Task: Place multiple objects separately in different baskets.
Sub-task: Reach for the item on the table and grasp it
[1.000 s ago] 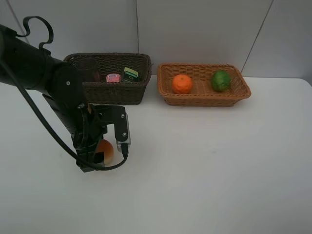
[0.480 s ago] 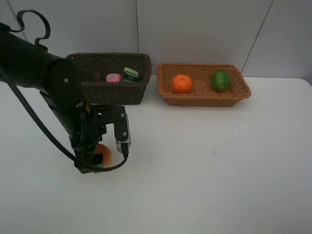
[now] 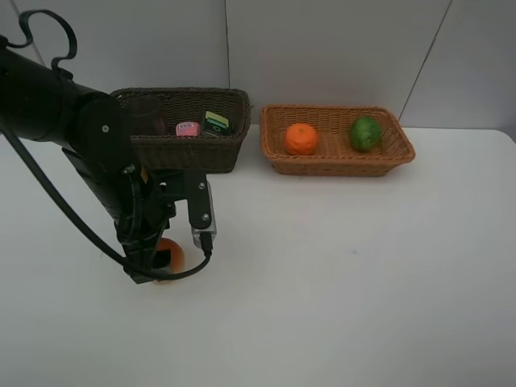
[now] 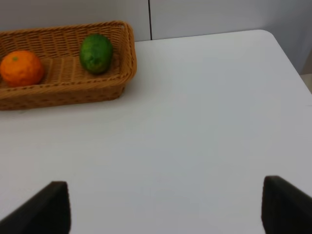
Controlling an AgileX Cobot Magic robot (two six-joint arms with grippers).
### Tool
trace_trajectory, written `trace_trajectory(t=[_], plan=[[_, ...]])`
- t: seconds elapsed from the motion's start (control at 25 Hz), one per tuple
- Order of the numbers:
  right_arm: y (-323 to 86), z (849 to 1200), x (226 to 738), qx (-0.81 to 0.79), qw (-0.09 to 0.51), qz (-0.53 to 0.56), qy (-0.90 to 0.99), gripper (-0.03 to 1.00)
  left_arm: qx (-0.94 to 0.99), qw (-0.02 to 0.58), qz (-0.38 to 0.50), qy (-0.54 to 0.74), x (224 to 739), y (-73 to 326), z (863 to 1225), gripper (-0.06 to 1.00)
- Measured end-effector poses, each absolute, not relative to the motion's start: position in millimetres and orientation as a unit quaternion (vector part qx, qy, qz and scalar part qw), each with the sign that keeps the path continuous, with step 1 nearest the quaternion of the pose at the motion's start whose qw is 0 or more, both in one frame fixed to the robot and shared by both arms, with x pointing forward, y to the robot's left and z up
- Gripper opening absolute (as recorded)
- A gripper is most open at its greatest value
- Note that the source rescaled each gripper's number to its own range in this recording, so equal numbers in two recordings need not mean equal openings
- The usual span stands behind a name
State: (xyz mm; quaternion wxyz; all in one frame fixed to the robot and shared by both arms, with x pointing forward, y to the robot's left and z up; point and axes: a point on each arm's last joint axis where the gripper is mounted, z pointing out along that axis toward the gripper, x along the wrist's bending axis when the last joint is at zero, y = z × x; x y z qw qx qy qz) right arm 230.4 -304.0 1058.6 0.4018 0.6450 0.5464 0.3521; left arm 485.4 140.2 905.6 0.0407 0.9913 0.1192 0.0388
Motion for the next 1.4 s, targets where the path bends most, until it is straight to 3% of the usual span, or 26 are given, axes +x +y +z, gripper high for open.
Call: trace_trajectory(t=[1.4], plan=[[-304.0, 1058.6, 230.4, 0.645, 0.402, 0.352, 0.546, 0.66, 0.989, 0.049, 0.052, 0.127, 485.6, 145.5, 879.8, 1.0]])
